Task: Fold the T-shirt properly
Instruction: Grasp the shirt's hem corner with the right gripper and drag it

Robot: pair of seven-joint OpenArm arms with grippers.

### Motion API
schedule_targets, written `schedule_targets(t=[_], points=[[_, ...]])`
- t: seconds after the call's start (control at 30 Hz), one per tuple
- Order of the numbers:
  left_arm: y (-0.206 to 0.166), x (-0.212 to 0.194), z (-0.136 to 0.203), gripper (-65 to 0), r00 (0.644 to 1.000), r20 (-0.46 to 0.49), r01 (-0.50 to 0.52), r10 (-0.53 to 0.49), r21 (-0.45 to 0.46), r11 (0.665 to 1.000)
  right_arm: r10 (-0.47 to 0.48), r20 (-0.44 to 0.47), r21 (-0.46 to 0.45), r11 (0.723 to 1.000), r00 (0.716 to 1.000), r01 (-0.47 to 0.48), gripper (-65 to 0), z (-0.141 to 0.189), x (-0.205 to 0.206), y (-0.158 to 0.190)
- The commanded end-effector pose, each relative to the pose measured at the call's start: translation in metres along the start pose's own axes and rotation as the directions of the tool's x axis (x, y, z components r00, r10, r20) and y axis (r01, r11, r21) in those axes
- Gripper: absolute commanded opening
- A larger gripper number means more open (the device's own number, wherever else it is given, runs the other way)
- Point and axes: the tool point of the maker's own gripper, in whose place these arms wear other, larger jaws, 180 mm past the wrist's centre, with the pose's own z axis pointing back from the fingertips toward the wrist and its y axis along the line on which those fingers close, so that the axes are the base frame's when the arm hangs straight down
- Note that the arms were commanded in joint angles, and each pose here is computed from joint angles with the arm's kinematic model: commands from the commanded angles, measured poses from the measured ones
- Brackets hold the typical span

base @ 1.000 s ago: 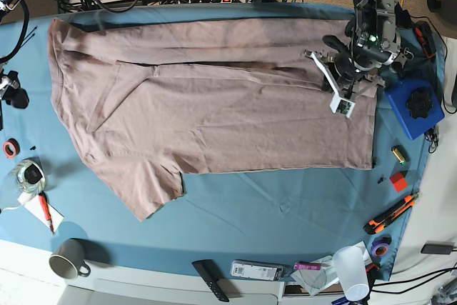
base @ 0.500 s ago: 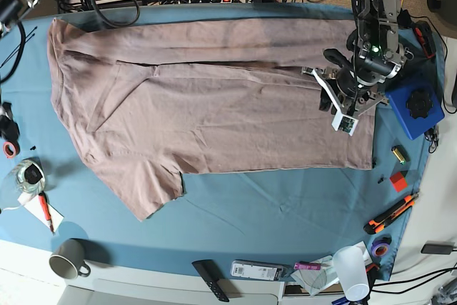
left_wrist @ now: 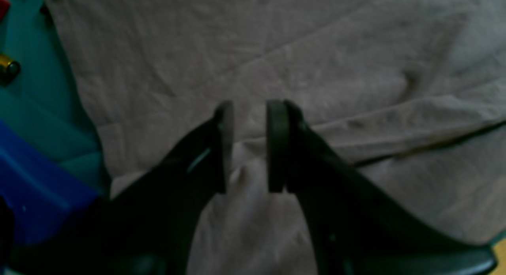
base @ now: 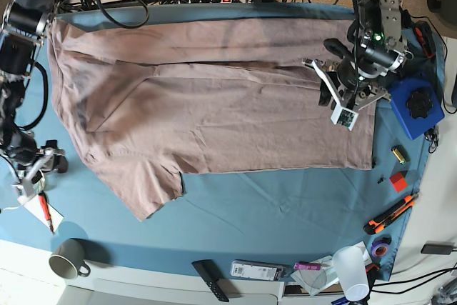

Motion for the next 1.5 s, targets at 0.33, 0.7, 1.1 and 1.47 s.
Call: schedule_targets(t=[0.33,0.7,1.1,1.47], points=[[0.0,0.009,0.004,-49.4,0.999,0.035,0.009,-0.009,0.003,1.0,-0.012,-0.058,0.107,0.994,0.998,0.018,-36.2,-0.05,-0.014,0.048],[0.0,0.008,0.004,-49.4,0.999,0.032,0.008,-0.008,0.003,1.0,-0.006,-0.142,0.078,0.997,0.99,0.017,-49.3,-0.061,-0.03,0.056],[0.0,0.008,0.004,-49.4,0.999,0.033,0.008,-0.008,0.003,1.0,-0.015,-0.216,0.085,0.996,0.976,0.034,-65.0,-0.043,-0.033,0.055],[0.0,0.011,0.004,-49.4,0.999,0.051,0.008,-0.008,0.003,1.0,0.19,-0.199,0.13,0.977,0.961,-0.166,-65.0,0.007,-0.048,0.078]])
